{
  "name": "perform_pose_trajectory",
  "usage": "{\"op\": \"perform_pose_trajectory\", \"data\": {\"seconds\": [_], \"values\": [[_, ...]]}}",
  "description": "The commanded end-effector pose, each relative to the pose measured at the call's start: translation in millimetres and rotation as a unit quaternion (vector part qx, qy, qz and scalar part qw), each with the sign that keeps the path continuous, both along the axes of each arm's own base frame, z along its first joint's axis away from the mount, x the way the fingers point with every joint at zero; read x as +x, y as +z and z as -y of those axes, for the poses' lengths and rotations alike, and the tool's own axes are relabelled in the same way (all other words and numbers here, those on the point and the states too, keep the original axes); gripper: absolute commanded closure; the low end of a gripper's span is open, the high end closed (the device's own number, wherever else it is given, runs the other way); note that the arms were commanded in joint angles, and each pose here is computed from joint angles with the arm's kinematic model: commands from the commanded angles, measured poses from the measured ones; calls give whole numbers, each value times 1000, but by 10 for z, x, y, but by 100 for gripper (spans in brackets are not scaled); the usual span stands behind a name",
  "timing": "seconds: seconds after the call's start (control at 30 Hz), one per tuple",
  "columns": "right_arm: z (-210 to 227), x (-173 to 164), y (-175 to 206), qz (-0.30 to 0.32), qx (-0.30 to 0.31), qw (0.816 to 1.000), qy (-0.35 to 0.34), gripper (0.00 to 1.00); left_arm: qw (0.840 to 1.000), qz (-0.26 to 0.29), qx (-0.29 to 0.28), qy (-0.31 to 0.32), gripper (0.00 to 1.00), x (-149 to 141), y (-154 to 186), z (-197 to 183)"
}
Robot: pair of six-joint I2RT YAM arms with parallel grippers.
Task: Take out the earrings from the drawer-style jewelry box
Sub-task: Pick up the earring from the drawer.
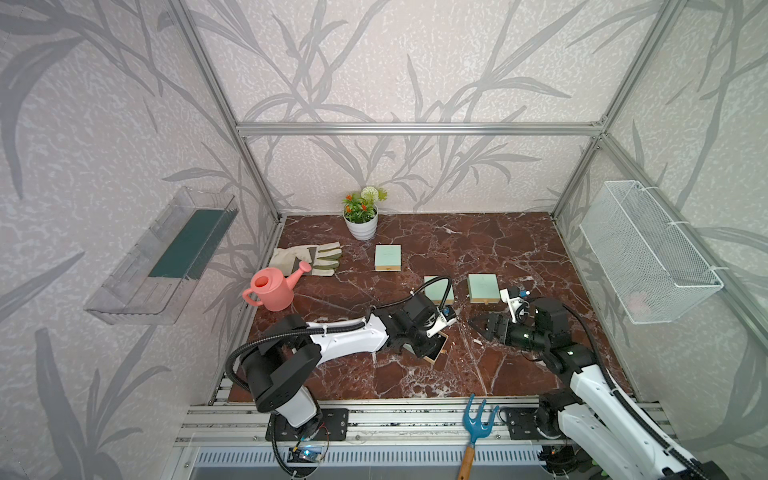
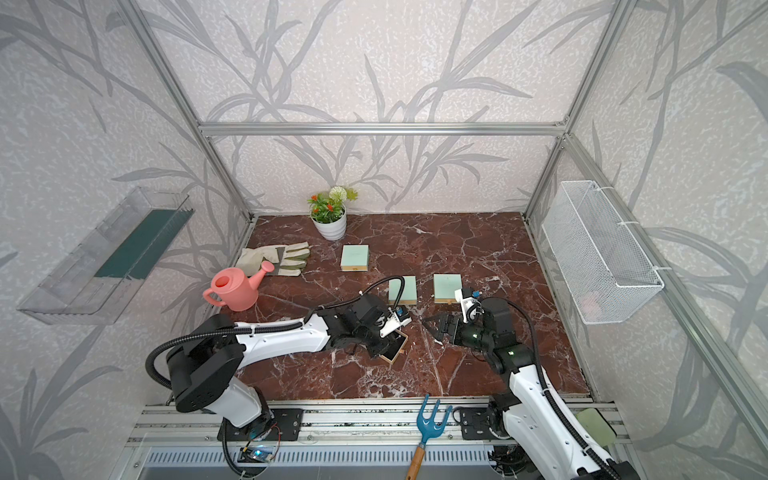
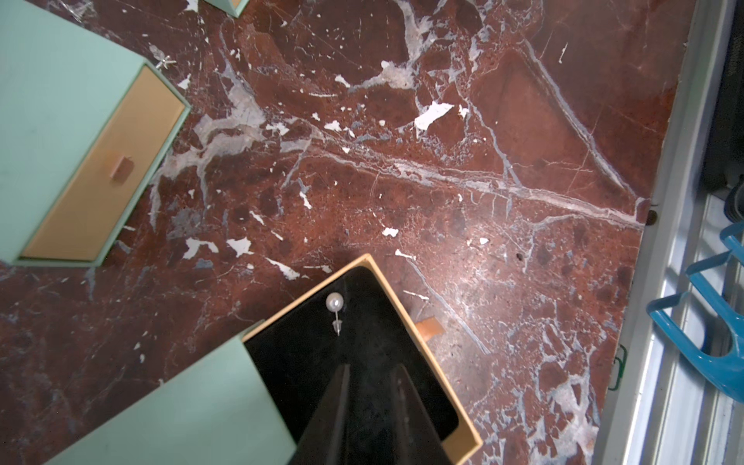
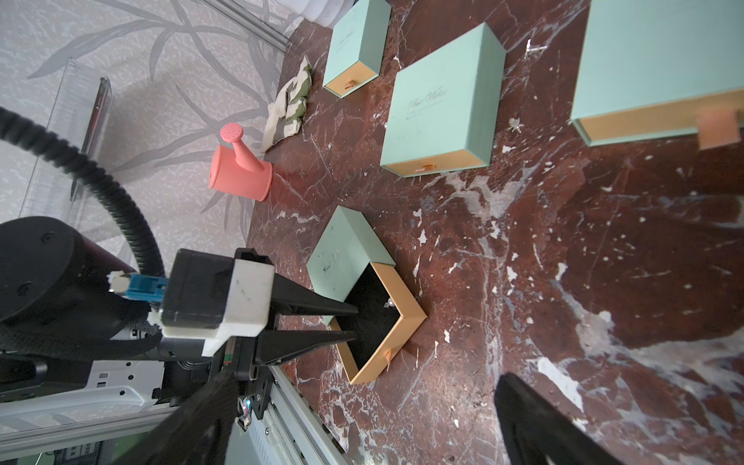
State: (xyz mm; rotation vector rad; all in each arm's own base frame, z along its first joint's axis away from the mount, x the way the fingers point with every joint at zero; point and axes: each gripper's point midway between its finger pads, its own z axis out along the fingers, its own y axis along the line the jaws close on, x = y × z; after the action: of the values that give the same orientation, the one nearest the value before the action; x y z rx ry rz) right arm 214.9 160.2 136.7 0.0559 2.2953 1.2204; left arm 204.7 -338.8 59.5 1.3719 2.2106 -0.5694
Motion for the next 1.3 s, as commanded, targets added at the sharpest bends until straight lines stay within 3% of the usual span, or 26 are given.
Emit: {"op": "perform_pose_trajectory", "data": {"seconds": [0.0, 1.27], "values": [[11, -14, -17, -3, -1, 1000, 0, 0, 1000, 7, 1, -18, 79, 23, 15, 83], [16, -59, -68, -18, 8, 1000, -6, 0, 1000, 12, 25, 7, 70, 200, -163, 186]]}}
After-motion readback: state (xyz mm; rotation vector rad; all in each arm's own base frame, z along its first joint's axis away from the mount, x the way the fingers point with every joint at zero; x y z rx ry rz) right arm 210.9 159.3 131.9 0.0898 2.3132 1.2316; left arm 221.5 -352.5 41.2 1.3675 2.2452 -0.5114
